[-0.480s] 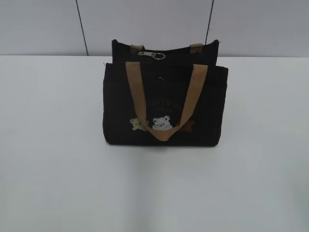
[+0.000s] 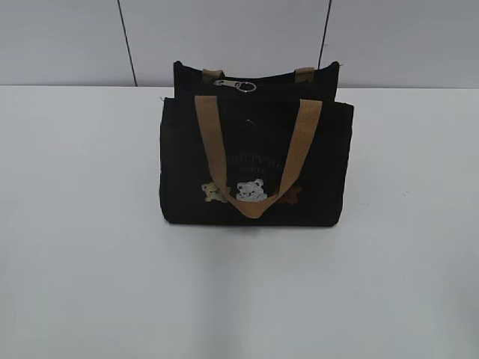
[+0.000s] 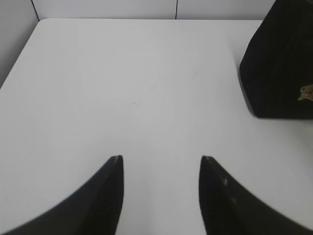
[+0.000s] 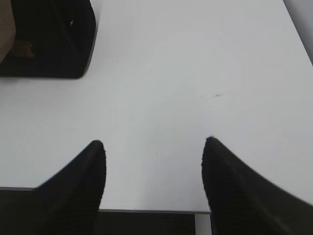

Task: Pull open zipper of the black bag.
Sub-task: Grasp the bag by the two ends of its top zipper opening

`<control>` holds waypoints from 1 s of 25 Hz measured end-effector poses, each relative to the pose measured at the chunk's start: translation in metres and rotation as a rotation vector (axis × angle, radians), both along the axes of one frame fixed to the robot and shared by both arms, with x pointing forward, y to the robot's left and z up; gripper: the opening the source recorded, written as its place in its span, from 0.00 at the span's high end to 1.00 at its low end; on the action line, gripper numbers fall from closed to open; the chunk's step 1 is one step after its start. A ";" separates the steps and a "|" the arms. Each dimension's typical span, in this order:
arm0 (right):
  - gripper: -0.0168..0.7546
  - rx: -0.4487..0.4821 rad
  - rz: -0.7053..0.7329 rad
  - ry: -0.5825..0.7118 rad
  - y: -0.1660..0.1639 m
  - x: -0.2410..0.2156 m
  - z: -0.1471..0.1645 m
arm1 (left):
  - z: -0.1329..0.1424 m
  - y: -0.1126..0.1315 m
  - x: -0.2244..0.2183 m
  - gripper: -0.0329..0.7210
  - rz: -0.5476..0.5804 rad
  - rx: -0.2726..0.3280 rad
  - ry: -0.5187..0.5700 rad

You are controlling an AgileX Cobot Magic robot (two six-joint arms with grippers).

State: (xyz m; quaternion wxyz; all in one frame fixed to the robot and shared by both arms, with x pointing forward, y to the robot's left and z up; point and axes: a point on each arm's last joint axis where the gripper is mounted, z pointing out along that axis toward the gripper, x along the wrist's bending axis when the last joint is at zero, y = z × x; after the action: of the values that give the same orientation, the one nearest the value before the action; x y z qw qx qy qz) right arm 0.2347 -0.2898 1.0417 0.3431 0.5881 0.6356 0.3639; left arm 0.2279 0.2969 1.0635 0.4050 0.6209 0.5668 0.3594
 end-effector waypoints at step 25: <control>0.37 0.000 0.000 0.000 0.000 0.000 0.000 | 0.029 0.000 -0.004 0.23 0.005 -0.015 -0.177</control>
State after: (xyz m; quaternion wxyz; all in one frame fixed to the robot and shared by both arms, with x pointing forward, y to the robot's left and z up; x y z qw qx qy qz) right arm 0.2347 -0.2897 1.0417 0.3430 0.5881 0.6356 0.3641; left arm 0.2240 0.2973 1.0923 0.4573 0.5824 0.5328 0.4097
